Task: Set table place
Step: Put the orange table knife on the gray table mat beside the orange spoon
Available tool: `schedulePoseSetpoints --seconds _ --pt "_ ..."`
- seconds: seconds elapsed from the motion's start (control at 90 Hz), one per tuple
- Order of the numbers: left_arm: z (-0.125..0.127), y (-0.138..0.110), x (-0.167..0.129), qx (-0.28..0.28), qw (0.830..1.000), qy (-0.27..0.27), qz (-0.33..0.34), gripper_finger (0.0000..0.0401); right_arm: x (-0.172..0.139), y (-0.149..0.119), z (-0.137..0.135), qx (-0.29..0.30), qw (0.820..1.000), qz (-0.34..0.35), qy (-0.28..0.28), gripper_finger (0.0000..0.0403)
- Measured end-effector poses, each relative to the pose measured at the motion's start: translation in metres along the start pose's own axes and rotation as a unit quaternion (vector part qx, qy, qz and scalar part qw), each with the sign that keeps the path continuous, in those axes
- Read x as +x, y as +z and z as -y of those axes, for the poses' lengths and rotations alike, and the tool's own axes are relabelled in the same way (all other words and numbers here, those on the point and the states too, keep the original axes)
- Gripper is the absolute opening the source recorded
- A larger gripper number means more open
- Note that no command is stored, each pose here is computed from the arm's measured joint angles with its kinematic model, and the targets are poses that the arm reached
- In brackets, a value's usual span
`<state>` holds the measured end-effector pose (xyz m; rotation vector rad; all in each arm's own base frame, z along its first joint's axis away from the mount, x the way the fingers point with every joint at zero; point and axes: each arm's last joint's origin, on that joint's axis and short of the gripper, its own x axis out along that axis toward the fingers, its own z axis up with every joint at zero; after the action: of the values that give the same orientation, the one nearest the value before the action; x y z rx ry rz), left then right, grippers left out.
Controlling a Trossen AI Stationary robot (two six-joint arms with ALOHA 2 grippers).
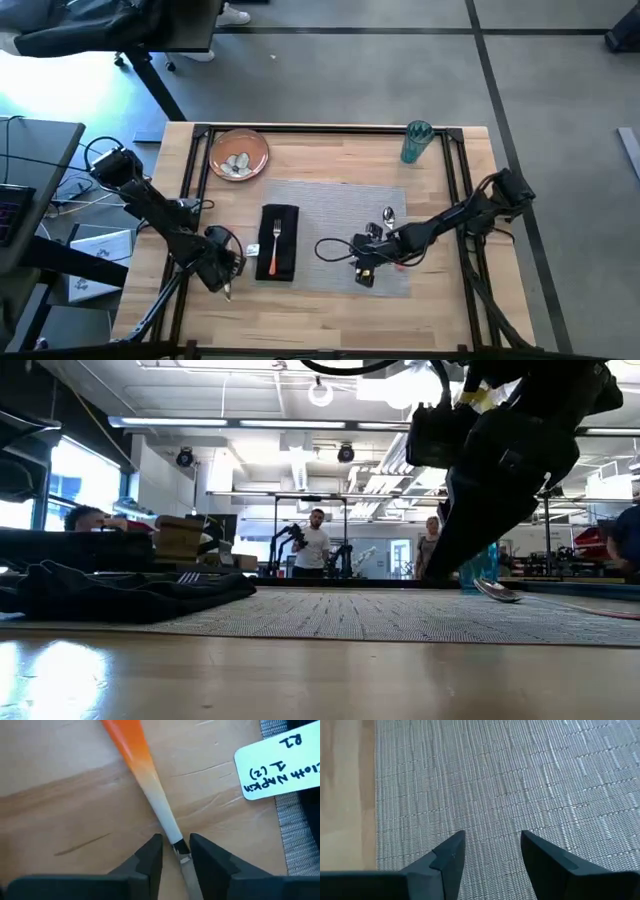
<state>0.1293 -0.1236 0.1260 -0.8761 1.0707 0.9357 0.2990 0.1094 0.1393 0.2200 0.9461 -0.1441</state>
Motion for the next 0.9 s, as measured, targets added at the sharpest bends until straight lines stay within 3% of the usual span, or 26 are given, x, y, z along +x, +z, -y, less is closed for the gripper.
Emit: schedulePoseSetpoints --seconds 0.2,0.289,0.9 --pt "0.0004 0.0004 0.001 0.024 1.0 -0.004 0.008 0.0011 0.0 0.0 0.0 -0.001 1.0 0.0 0.0 0.0171" --pt "0.0006 0.0005 0.0011 0.023 1.0 -0.005 0.009 0.0006 0.0 0.0 0.0 -0.001 1.0 0.0 0.0 0.0171" --pt "0.0028 0.002 -0.001 0.036 0.999 -0.015 0.036 0.0109 0.0 0.0 0.0 -0.01 1.0 0.0 0.0 0.0171"
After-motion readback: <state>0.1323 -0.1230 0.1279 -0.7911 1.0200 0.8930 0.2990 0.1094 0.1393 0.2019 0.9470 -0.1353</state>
